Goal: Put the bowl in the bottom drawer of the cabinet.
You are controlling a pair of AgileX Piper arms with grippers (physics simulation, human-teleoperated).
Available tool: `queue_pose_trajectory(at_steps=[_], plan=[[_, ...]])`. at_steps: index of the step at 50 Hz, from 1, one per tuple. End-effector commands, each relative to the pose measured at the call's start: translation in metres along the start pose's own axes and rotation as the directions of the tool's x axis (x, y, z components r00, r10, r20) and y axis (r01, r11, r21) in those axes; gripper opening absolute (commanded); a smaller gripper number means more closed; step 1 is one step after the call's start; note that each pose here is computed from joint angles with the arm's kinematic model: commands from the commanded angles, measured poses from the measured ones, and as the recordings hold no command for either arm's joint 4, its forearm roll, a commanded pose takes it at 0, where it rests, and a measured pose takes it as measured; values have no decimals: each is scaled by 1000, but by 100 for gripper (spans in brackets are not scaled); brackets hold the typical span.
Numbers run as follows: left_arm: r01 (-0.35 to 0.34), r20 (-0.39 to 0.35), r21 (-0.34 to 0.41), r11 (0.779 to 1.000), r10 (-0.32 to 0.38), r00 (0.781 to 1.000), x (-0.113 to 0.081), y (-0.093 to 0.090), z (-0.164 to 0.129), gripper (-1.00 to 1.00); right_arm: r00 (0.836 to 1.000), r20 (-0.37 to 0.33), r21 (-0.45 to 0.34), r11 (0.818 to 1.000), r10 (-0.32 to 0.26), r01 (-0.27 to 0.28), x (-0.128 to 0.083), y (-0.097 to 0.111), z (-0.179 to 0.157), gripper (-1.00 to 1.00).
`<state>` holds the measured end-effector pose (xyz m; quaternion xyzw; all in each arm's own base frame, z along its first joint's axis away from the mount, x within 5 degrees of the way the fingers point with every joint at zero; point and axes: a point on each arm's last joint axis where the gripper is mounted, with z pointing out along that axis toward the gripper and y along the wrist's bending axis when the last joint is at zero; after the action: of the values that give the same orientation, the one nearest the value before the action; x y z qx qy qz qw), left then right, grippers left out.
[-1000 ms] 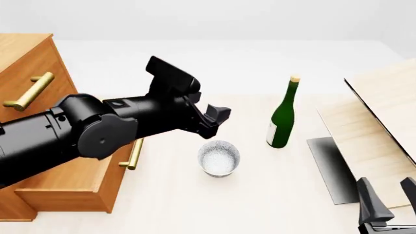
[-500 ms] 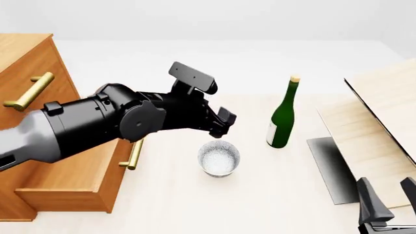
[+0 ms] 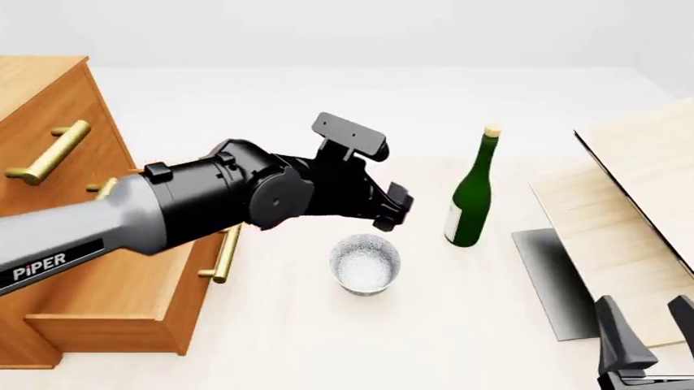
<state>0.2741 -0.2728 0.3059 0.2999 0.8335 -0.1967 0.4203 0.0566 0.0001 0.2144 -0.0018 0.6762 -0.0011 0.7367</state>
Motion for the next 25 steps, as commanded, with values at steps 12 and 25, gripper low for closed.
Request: queue_pose_trajectory(at_steps=[12,25], plan=[[37,-53,2,999,-37,998,4,-4,37,100,1000,0,0,1000,0,0,0,0,0,100],[63,-114,6,998,-62,992,23,-11,60,100,1000,0,0,1000,0,0,0,0,0,100]])
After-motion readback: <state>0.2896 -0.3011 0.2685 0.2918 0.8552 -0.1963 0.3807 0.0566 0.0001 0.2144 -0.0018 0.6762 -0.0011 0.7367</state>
